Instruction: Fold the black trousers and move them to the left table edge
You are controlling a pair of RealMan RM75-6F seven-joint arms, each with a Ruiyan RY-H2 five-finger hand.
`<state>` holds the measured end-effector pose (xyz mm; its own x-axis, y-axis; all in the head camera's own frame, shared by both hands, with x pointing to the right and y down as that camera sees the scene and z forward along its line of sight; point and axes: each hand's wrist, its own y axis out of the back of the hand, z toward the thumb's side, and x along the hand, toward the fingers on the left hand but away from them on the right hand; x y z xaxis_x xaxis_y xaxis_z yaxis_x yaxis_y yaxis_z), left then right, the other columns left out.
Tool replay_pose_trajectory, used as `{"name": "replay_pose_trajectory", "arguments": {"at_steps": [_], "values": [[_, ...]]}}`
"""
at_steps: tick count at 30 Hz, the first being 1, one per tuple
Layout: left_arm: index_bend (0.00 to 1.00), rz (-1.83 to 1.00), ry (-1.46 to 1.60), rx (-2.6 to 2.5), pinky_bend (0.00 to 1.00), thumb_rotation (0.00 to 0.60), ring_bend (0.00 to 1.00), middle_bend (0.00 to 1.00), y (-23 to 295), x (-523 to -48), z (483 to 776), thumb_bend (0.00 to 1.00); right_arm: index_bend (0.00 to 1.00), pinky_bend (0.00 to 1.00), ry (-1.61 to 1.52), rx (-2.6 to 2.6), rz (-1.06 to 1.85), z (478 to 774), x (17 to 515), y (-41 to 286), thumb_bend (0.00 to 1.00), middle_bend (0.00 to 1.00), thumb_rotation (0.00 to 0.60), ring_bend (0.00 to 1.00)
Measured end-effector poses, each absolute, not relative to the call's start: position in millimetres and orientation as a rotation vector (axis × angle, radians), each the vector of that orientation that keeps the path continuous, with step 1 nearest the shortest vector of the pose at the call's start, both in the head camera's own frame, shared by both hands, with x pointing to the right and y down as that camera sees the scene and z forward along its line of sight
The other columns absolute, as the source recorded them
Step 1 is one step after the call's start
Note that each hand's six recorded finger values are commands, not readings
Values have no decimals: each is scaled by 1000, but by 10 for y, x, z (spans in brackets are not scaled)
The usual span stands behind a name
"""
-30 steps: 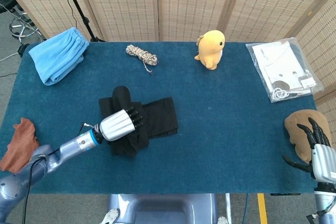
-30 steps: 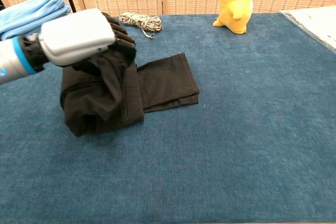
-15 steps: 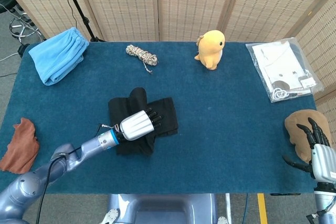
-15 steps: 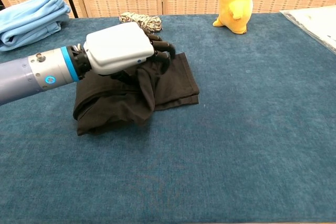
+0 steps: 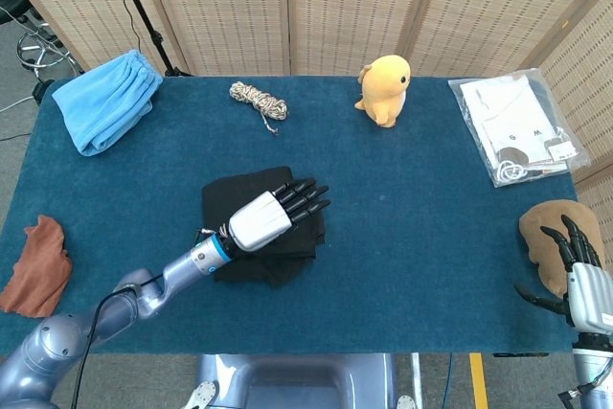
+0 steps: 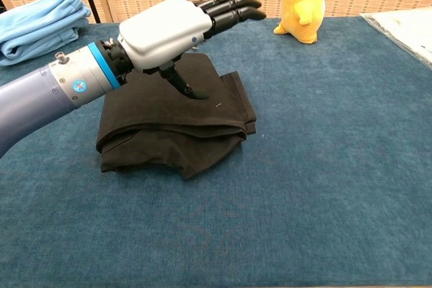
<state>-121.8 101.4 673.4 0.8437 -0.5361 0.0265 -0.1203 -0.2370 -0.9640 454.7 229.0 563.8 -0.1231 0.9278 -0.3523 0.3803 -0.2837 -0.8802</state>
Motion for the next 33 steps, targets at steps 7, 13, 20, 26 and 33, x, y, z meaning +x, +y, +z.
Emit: {"name": "replay_pose_trajectory", "arguments": {"at_steps": [7,13,20,26,33], "values": [[0,-405,557,-1831,203,600,0,0,957,-1373,6601,0,167,103,-1462,-1642,1411,5627,4558,2290,0,21,600,0],[0,-439,556,-1846,199,600,0,0,982,-1809,6558,0,167,103,-1467,-1642,1406,5611,4558,2287,0,21,600,0],[0,-524,546,-1901,152,600,0,0,1174,-2508,6592,0,167,103,-1459,-1653,1403,5619,4520,2299,0,21,600,0],[0,-636,496,-1868,151,600,0,0,1312,-3003,6728,0,166,103,-1450,-1668,1404,5644,4473,2310,0,21,600,0],[0,-719,433,-1893,151,600,0,0,1504,-3221,6951,0,166,103,-1455,-1664,1407,5637,4491,2307,0,21,600,0]]}}
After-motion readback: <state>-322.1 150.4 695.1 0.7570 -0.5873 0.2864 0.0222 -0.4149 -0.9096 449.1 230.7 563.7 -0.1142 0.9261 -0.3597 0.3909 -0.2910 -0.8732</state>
